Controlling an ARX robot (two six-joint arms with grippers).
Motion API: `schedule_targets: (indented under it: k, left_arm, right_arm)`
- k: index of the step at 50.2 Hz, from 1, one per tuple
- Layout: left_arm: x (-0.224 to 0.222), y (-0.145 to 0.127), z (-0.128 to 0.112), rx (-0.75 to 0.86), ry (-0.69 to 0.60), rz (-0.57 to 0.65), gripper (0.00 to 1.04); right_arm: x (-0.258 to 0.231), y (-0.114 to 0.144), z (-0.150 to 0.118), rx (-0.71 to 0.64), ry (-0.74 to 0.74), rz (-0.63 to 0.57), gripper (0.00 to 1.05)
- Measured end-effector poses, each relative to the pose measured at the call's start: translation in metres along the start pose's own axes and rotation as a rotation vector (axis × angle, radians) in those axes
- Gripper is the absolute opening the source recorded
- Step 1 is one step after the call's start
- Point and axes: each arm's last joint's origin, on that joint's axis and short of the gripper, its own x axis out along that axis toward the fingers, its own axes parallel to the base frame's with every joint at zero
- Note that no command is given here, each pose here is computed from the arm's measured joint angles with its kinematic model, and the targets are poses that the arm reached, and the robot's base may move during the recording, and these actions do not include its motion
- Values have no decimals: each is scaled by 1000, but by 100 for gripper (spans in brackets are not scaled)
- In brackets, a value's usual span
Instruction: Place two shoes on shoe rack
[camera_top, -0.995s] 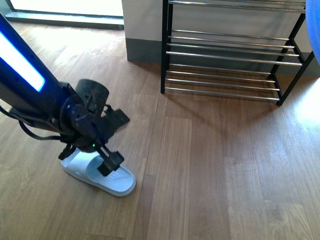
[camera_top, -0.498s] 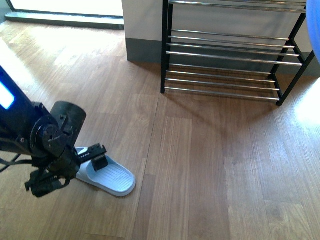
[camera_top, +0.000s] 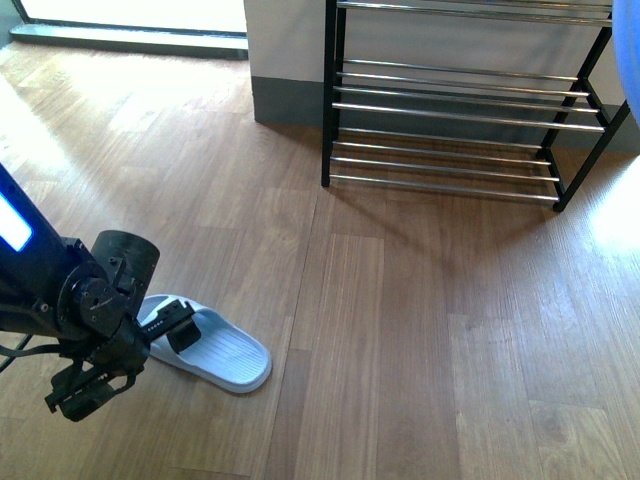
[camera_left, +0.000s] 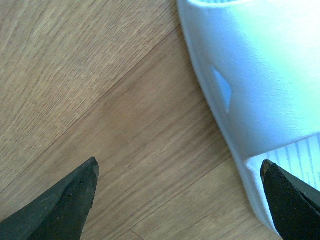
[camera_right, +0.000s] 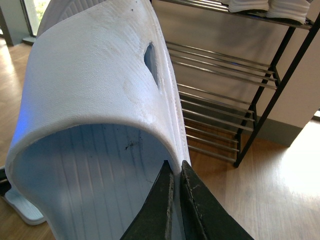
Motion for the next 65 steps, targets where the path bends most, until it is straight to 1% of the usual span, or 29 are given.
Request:
schedule_targets:
  k: [7,17,30,38,41,48,50,51,52,61,65]
  left_arm:
    - [2,-7,3,55,-23,-18,95]
    - [19,-3,6,99,-47,17,95]
    - [30,-6,16,191,-98,28,95]
    - [34,-8,18,300,-150,32,95]
    - [37,-9,20,356,-173,55,95]
    - [43,-10,19,462,-202,82,80]
    - [45,-10,18,493,-204,90,75]
    - [46,-10,17,514,-204,97,70]
    - [47,-10,17,530,-209,99,69]
    - [48,-10,16,632,-237,133,37]
    - [48,-10,16,657,-246,135,28]
  right_arm:
    - [0,0,0,0,0,0,2]
    - [0,0,0,0,0,0,2]
    - [0,0,0,0,0,0,2]
    - [0,0,0,0,0,0,2]
    - [0,0,0,0,0,0,2]
    - [0,0,0,0,0,0,2]
    - [0,0,0,0,0,0,2]
    - [0,0,0,0,0,0,2]
    - [0,0,0,0,0,0,2]
    - [0,0,0,0,0,0,2]
    - [0,0,0,0,0,0,2]
